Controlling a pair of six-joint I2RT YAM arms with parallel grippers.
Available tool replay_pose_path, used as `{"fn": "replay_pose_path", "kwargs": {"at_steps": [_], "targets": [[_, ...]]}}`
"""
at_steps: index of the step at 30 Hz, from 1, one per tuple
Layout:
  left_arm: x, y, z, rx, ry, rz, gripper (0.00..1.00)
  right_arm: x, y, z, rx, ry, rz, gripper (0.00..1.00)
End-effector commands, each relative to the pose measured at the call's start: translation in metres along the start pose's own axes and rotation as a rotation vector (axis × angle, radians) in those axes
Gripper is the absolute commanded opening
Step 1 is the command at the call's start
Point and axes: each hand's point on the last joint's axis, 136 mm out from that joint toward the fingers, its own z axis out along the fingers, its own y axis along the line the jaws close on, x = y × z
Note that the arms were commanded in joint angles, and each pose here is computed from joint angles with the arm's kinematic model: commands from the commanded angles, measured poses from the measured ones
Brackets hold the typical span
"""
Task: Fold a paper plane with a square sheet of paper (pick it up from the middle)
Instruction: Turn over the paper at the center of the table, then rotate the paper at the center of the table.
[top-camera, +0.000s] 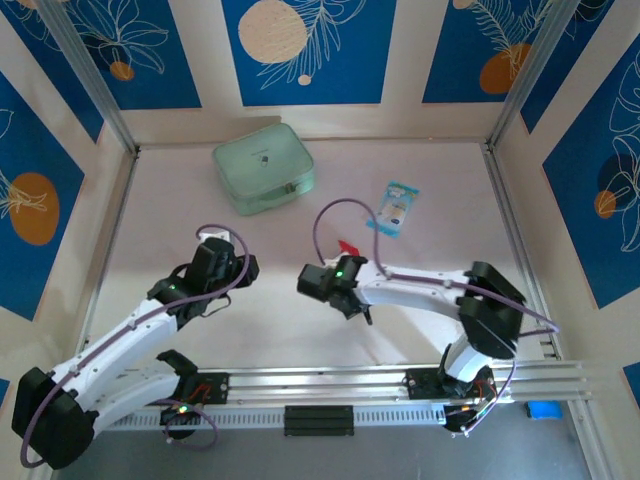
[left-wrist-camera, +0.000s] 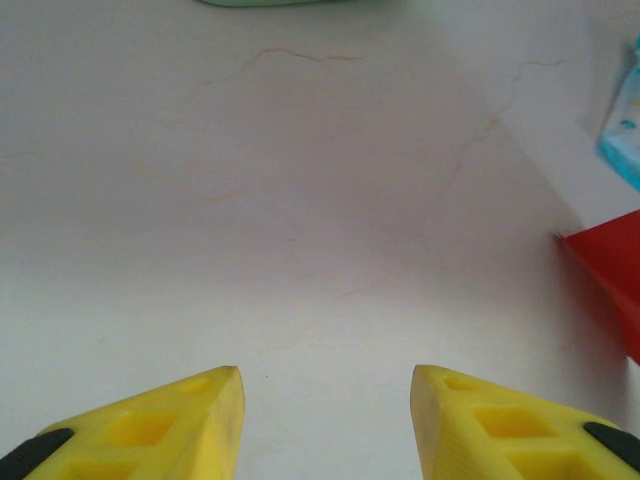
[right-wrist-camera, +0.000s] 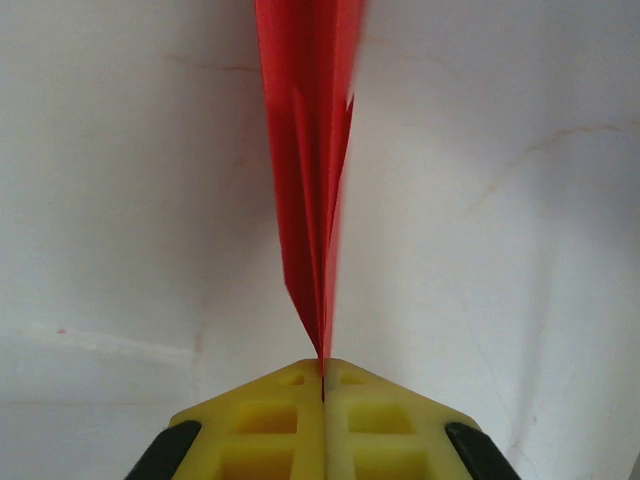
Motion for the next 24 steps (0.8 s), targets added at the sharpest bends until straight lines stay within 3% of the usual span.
{"fn": "replay_pose_path", "kwargs": {"at_steps": [1,8,16,19,24], "targets": [[-0.016,0.01,-0.013,-0.061,-0.053,-0.013,0.49,-0.006,0.037,-0.003,-0.075,0.008,-0.077,0.08],[-0.013,0.009,-0.011,-0.048,-0.043,-0.02,0.5,-0.015,0.085,-0.011,-0.281,-0.008,-0.084,0.18],[-0.003,-0.003,0.001,0.004,0.021,-0.021,0.5,-0.034,0.084,-0.039,-0.648,-0.106,0.124,0.35],[0.002,-0.01,0.007,0.038,0.059,-0.019,0.5,-0.039,0.071,-0.036,-0.806,-0.108,0.284,0.33],[0.012,-0.027,0.018,0.113,0.126,-0.019,0.49,-0.046,0.056,-0.023,-1.047,-0.074,0.485,0.21]]}}
